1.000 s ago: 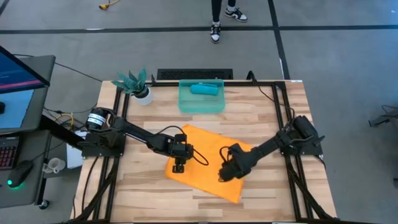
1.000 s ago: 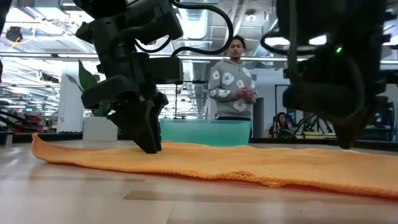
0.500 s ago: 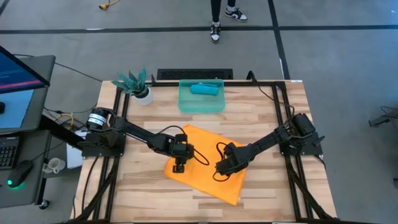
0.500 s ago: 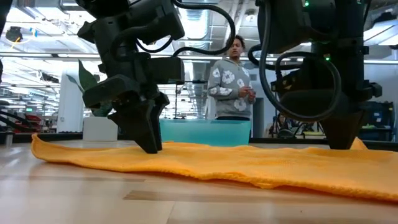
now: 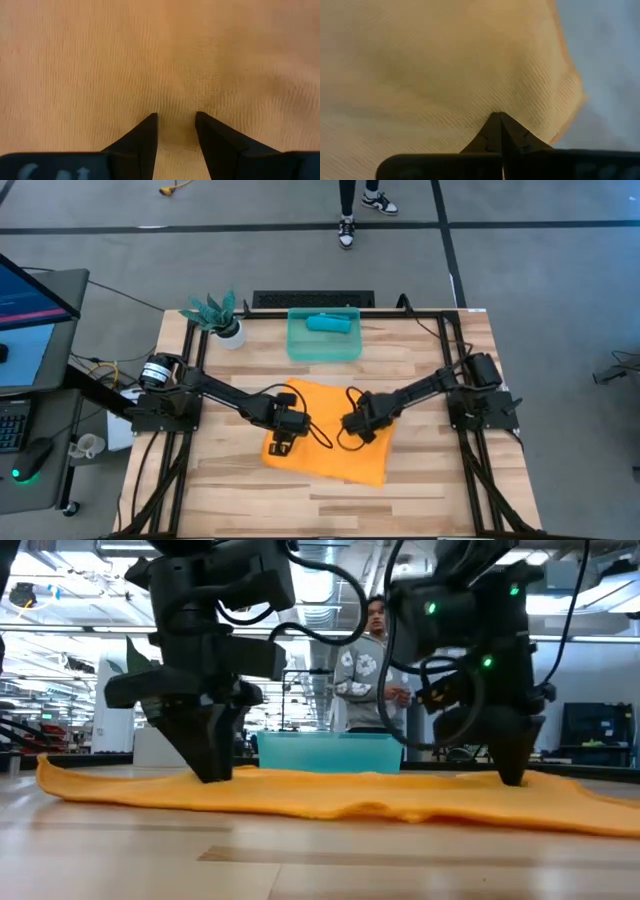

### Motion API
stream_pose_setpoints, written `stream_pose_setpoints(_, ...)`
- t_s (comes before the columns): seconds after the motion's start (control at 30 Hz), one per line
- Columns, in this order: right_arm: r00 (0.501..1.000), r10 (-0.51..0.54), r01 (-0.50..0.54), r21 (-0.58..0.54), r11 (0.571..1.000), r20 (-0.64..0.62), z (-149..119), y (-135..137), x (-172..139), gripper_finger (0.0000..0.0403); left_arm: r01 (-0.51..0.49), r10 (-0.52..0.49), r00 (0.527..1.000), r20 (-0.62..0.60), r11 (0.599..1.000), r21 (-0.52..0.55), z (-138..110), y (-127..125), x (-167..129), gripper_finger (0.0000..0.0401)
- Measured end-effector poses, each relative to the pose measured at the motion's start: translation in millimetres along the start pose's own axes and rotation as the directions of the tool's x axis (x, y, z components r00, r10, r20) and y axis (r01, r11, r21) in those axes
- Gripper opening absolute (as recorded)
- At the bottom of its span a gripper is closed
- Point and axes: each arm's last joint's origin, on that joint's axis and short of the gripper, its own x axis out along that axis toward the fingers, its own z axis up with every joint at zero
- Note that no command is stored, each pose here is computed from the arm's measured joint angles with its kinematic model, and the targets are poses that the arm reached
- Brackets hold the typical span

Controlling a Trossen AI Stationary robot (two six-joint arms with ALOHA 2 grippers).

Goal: Roll microfiber towels into tight, uniform cylinder then place into a basket
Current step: Fold the yellow microfiber cloth

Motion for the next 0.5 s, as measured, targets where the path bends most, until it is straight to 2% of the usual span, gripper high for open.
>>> stream_pose_setpoints(0.23,0.984,-0.142,0.14,0.027,0.99,0.111,21.7,-20.1,11.6,0.001,-0.029,0.029,0.999,-0.035,0.999,-0.014,-3.5,0.9,-0.6,0.0129)
stream_pose_setpoints(0.5,0.989,-0.098,0.107,-0.08,0.991,0.108,12.0,-7.7,2.2,0.0011,-0.033,0.032,0.999,-0.023,0.999,-0.025,-2.9,1.0,-1.5,0.0129)
